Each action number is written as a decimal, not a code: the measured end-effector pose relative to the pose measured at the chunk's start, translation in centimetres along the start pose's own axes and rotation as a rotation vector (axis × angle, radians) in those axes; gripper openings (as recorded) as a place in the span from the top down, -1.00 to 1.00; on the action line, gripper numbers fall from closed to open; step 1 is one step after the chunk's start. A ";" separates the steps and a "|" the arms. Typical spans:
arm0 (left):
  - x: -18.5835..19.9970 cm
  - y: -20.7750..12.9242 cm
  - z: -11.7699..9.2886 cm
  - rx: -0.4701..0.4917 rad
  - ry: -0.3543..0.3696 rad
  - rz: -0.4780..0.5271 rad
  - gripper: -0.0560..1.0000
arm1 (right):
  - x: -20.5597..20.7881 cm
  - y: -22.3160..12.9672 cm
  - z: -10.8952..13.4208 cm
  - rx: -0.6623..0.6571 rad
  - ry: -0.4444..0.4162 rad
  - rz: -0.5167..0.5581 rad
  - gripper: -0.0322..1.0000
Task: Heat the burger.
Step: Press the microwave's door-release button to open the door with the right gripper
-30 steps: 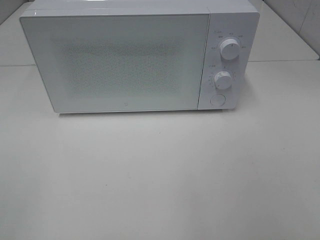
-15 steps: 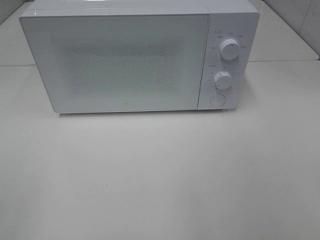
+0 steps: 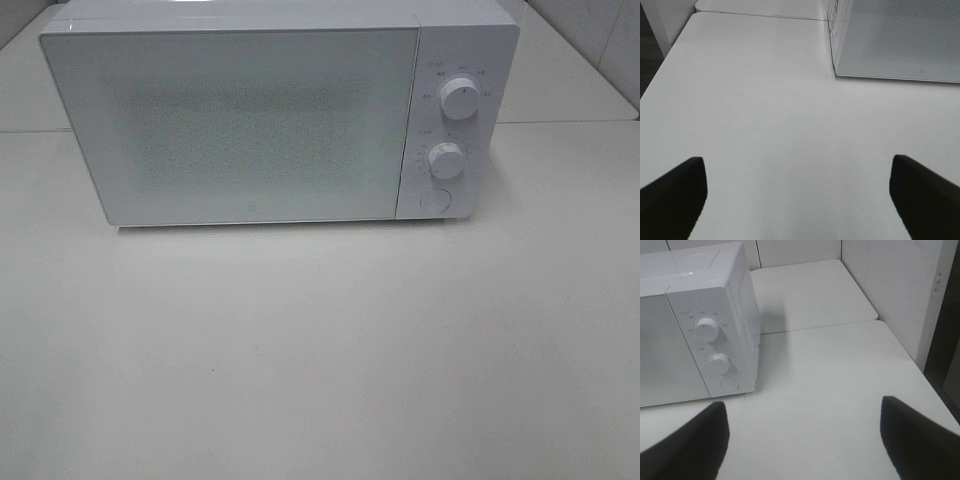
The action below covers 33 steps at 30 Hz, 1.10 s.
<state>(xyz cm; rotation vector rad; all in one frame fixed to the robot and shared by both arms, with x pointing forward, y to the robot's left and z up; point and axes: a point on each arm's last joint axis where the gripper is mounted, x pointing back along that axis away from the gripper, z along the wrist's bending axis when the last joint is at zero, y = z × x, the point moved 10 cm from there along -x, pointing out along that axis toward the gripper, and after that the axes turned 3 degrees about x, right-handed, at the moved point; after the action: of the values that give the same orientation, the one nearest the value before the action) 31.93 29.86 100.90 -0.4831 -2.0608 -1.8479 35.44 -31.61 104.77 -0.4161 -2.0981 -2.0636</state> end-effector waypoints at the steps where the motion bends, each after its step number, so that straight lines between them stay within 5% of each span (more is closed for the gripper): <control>1: 0.0 0.0 0.0 0.000 0.000 0.000 -0.82 | 0.0 0.0 0.0 0.000 0.000 0.000 -0.53; 20: 0.0 0.0 0.0 0.000 0.000 0.000 -0.82 | -8.8 3.7 1.9 0.067 0.043 0.000 -0.35; 29: 0.0 0.0 0.0 0.000 0.000 0.000 -0.82 | -12.5 2.4 3.8 0.023 0.119 -0.103 -0.04; 33: 0.0 0.0 0.0 0.000 0.000 0.000 -0.82 | -13.5 1.7 4.7 -0.061 0.168 -0.161 0.29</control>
<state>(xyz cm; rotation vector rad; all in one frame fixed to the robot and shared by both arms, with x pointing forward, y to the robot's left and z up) 31.93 29.86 100.90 -0.4831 -2.0608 -1.8479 49.10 -28.00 102.00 -0.0790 -2.0343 -2.1689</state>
